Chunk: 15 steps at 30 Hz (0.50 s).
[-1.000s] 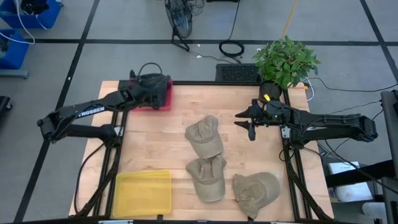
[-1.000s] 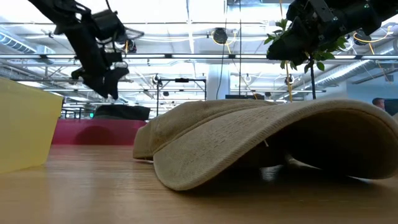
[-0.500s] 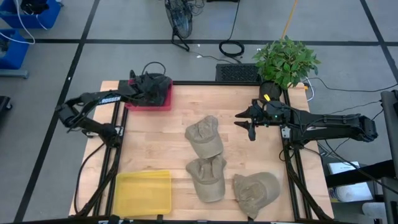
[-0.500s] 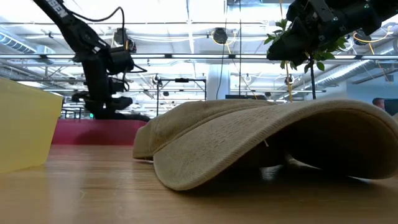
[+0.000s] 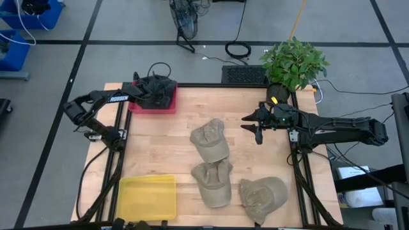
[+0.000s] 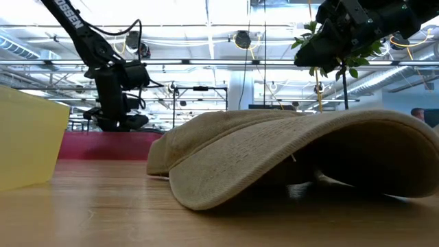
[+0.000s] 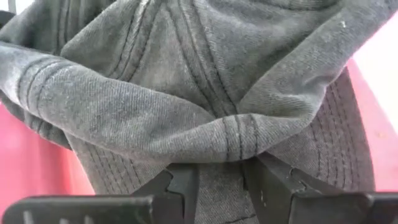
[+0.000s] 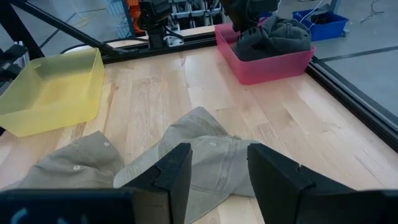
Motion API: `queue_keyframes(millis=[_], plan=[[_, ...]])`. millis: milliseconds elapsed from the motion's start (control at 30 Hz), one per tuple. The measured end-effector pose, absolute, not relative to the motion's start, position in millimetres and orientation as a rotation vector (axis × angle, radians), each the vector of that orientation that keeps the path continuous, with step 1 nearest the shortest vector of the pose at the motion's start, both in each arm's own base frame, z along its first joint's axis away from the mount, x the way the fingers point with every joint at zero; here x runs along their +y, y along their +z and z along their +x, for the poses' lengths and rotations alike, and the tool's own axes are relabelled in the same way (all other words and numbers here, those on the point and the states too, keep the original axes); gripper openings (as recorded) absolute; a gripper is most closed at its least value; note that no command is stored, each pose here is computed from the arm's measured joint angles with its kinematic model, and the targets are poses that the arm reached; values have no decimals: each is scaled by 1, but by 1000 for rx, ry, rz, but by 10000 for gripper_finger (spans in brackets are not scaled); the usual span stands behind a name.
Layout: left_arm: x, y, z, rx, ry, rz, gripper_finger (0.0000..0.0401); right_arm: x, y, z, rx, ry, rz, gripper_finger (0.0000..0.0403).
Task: Pick & Place hat
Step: Put the black cap into the red bin, then put the top left brown cap into the yellow bin
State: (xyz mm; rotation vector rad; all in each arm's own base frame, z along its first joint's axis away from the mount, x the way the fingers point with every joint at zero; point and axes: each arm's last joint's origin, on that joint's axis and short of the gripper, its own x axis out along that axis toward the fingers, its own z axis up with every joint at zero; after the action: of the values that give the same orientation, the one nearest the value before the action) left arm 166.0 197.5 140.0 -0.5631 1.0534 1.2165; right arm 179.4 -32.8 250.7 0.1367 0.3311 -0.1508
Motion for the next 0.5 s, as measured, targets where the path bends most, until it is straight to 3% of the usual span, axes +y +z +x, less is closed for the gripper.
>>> queue_keyframes(millis=[167, 500], plan=[[191, 156, 167, 988, 1187, -517, 127, -33, 251, 179, 331, -151, 136, 141], [156, 228, 152, 700, 1134, -415, 127, -33, 251, 179, 332, -151, 133, 141]])
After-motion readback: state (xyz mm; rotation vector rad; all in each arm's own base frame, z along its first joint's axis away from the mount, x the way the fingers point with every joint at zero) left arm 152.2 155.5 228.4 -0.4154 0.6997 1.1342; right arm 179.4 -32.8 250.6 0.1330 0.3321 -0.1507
